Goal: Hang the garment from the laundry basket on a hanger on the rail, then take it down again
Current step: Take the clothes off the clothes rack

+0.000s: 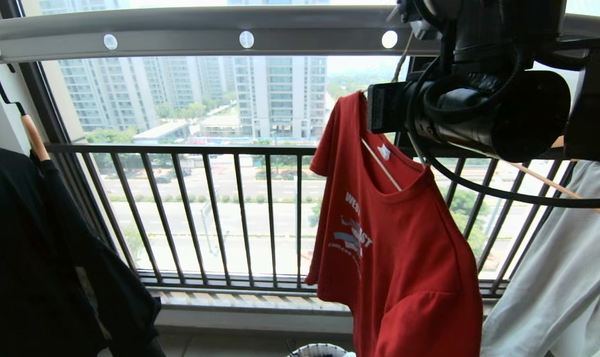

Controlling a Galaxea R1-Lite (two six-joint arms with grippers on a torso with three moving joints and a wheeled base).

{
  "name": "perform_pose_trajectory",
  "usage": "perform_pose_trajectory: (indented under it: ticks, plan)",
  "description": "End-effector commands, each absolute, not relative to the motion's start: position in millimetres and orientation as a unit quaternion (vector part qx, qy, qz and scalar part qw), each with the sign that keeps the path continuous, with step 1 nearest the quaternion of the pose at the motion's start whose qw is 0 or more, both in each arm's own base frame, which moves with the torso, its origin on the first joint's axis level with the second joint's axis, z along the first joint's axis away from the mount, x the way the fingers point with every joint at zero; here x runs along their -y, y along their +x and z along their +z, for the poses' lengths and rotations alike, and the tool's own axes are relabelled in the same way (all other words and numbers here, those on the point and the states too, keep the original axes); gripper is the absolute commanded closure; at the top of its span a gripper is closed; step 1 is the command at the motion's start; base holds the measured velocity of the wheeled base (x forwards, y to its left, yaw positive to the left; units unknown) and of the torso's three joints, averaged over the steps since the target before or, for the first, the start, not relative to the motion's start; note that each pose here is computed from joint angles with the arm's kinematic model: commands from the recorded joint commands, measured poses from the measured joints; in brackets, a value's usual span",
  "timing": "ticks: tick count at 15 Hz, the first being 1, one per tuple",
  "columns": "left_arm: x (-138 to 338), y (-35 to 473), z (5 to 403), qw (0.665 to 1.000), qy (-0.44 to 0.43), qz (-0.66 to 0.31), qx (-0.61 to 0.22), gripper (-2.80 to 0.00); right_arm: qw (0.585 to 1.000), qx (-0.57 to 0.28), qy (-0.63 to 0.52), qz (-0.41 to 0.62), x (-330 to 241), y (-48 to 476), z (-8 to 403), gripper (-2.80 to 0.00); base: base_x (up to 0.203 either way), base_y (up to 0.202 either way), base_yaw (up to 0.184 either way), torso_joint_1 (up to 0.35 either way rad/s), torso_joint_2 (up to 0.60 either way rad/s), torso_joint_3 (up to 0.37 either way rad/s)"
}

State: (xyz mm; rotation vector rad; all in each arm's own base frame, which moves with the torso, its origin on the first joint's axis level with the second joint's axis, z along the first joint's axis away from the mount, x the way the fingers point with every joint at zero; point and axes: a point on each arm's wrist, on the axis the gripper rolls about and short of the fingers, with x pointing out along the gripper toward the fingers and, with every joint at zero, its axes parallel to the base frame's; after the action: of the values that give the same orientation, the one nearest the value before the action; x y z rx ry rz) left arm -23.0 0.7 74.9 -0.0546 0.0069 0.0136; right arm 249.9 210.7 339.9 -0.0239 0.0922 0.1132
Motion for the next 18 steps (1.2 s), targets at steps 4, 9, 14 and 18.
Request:
perform_pose_trajectory:
  ticks: [4,9,14,18]
  plan:
    - [-1,-23,75,1.0,-0.028,0.007,-0.004,0.0,0.995,-0.038,-0.007,0.095,-201,204,349,0.0,0.0,0.0,0.0,0.0,0.0,0.0]
    - [-1,-23,75,1.0,-0.028,0.007,-0.004,0.0,0.99,-0.065,-0.022,0.124,-187,175,314,0.0,0.0,0.0,0.0,0.0,0.0,0.0]
    - [-1,-23,75,1.0,-0.028,0.007,-0.004,0.0,0.969,-0.081,-0.008,0.234,-200,177,259,0.0,0.0,0.0,0.0,0.0,0.0,0.0]
    - [-1,-23,75,1.0,-0.028,0.007,-0.004,0.0,0.938,-0.102,-0.003,0.331,-204,190,240,0.0,0.0,0.0,0.0,0.0,0.0,0.0]
